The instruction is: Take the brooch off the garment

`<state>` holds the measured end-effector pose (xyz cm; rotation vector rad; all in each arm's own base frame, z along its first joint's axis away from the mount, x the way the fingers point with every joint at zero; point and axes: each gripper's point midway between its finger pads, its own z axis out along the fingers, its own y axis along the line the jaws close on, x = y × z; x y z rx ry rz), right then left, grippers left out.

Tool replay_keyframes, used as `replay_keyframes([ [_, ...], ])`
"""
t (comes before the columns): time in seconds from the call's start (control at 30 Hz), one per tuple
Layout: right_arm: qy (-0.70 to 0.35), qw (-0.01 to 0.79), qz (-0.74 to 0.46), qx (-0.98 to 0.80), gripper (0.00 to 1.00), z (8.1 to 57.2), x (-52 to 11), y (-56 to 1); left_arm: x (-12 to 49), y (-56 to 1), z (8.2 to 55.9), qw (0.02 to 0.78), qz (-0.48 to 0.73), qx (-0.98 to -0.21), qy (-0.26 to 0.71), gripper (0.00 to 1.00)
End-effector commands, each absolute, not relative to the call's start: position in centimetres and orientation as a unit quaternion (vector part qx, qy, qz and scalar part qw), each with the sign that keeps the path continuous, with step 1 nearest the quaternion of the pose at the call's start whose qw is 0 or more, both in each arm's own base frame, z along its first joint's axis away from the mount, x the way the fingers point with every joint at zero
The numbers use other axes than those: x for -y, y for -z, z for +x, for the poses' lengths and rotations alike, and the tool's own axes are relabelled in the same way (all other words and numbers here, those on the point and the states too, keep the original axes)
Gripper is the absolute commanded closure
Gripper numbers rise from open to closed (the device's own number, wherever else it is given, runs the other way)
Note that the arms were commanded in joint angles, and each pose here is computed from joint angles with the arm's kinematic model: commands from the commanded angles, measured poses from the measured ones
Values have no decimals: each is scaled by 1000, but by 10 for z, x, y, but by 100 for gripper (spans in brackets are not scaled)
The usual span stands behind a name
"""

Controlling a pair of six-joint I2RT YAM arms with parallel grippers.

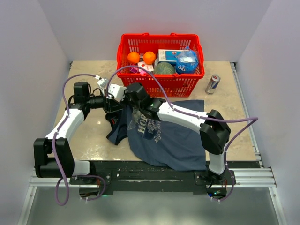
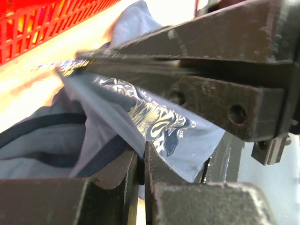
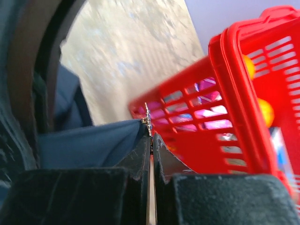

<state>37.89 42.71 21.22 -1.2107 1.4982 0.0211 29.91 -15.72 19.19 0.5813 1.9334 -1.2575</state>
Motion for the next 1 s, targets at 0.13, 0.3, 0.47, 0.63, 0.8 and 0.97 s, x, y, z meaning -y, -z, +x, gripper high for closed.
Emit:
replay_keyframes([
  [0.13, 195, 437, -656, -584, 100, 388, -360, -222, 158, -198, 300, 380, 237, -750, 487, 93],
  [0.3, 127, 361, -690, -614, 100, 362, -349, -206, 152, -191, 311, 389, 222, -766, 462, 81],
  [0.47, -17, 275, -705, -653, 100, 320, -347, -184, 142, -199, 320, 441, 222, -769, 407, 48],
  [0.63, -85, 240, -693, -674, 100, 302, -346, -183, 142, -210, 305, 498, 260, -733, 385, 31],
  [0.8, -100, 275, -634, -716, 100, 315, -349, -207, 161, -206, 286, 498, 280, -707, 417, 27],
  [0.97, -169, 377, -550, -726, 100, 321, -358, -259, 174, -222, 302, 525, 273, -680, 432, 22],
])
